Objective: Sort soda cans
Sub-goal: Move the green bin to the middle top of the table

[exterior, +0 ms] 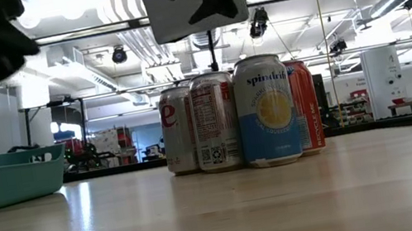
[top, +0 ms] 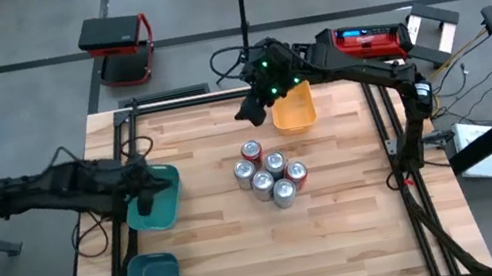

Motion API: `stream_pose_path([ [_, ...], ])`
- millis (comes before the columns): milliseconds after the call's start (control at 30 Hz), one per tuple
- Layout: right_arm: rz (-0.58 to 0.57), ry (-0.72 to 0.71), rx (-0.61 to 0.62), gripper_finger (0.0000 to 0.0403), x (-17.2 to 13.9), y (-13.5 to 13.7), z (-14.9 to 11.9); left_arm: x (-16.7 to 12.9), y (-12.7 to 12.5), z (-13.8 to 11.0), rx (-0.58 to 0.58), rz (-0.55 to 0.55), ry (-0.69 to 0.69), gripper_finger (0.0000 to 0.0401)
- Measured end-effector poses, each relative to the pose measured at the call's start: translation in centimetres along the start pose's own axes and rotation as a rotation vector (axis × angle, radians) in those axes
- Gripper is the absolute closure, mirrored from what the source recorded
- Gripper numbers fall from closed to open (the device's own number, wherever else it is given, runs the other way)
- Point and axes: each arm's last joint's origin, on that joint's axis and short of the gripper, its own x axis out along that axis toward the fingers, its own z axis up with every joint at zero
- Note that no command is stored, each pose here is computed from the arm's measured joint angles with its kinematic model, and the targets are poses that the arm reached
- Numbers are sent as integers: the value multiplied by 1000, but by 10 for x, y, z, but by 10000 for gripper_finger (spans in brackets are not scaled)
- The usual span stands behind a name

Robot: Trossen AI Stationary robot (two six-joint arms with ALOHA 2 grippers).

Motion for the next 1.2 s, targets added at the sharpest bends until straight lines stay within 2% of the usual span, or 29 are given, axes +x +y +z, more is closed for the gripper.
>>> stream_pose_path([
  [167, 64, 34, -92, 95, 8, 32, -14, -21, -8, 9, -45, 53, 267, 401],
  [300, 51, 65, -138, 90, 14, 55, -28, -26, -18, 12, -46, -29, 446, 390],
  [400, 19, 96, -188, 91, 18, 75, -43, -26, -25, 12, -51, -93, 544, 368],
  [533, -70, 132, -262, 98, 20, 99, -65, -22, -27, 5, -60, -80, 673, 323],
  [633, -143, 153, -298, 101, 21, 108, -78, -12, -25, -4, -137, -15, 727, 287],
  [800, -175, 206, -332, 92, 33, 115, -100, 17, -19, -26, -142, 34, 778, 251],
  [933, -204, 238, -338, 88, 41, 115, -115, 35, -16, -37, -165, 99, 825, 249],
  [1067, -240, 255, -313, 95, 47, 112, -122, 47, -15, -44, -140, 187, 847, 254],
  [1200, -248, 253, -285, 103, 48, 111, -123, 60, -23, -47, -103, 194, 853, 260],
])
